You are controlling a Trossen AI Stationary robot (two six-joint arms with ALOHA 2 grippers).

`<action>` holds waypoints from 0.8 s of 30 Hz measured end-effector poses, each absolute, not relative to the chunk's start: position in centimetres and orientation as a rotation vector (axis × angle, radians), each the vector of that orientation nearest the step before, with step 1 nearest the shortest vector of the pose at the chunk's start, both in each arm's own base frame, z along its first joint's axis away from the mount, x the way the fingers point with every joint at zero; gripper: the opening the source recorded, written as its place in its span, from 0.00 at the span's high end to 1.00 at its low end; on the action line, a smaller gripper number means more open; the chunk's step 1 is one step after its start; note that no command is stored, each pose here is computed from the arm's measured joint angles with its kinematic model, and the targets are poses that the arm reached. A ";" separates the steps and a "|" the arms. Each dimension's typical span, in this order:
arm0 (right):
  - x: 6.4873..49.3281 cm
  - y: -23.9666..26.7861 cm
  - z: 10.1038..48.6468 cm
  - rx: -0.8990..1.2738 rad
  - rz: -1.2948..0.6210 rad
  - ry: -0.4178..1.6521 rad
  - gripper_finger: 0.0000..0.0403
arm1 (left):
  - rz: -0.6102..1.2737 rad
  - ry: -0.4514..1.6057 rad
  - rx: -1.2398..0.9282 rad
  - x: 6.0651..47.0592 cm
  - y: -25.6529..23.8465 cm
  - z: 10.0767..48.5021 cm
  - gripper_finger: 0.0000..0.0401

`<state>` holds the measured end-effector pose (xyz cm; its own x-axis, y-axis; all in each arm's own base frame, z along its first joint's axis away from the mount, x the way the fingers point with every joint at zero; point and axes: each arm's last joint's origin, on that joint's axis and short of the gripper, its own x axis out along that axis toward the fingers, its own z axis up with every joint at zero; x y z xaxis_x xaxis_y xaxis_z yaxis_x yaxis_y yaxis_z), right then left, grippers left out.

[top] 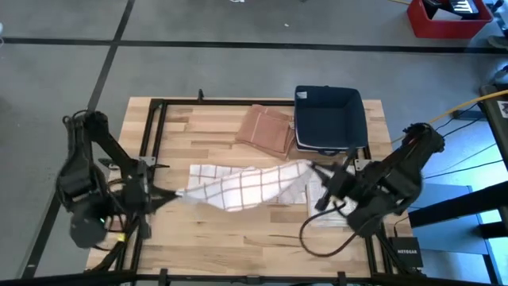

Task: Fold towel
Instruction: Fold the white towel

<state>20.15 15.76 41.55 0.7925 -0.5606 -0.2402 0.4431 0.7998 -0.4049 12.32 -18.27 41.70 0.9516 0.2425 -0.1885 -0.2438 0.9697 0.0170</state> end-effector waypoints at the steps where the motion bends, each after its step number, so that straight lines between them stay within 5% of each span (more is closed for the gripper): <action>1: 19.8 15.4 42.4 -0.337 -0.565 0.346 0.99 | 0.252 0.177 0.005 12.2 -17.9 42.5 1.00; 11: 16.1 11.7 50.6 -0.313 -0.660 0.206 0.99 | 0.437 0.029 0.077 10.0 -13.2 50.3 1.00; 24: 15.9 6.6 53.5 -0.449 -0.903 0.276 0.99 | 0.602 0.058 0.186 8.9 -7.9 53.2 1.00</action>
<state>15.88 6.57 53.50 0.5932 -0.8039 -0.0435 0.6909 0.5360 -0.4851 8.94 -7.87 53.18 0.8233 0.5676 0.0000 -0.5571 0.8082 0.1910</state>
